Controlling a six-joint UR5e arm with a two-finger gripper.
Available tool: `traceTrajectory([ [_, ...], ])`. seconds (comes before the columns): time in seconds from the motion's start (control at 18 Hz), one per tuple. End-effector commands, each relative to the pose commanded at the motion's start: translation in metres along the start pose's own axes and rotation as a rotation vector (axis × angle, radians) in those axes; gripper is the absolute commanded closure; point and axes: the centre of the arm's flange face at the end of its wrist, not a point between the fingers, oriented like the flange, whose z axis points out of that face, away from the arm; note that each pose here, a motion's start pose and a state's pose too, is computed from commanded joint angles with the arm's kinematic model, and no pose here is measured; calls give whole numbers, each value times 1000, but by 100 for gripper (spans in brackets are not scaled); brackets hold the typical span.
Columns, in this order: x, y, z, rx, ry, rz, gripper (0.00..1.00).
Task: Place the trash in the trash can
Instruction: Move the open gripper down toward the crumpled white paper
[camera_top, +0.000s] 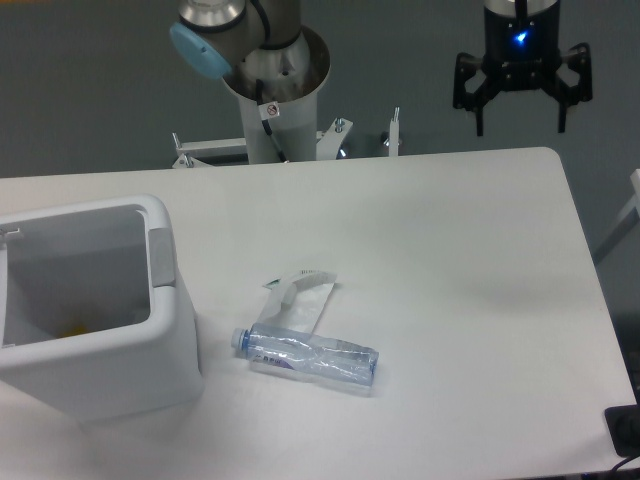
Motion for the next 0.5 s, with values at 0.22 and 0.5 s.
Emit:
traceTrajectory([
  [0.22, 20, 5, 15, -11, 33, 10, 0],
  [0.5, 78, -27, 65, 8, 106, 105, 0],
])
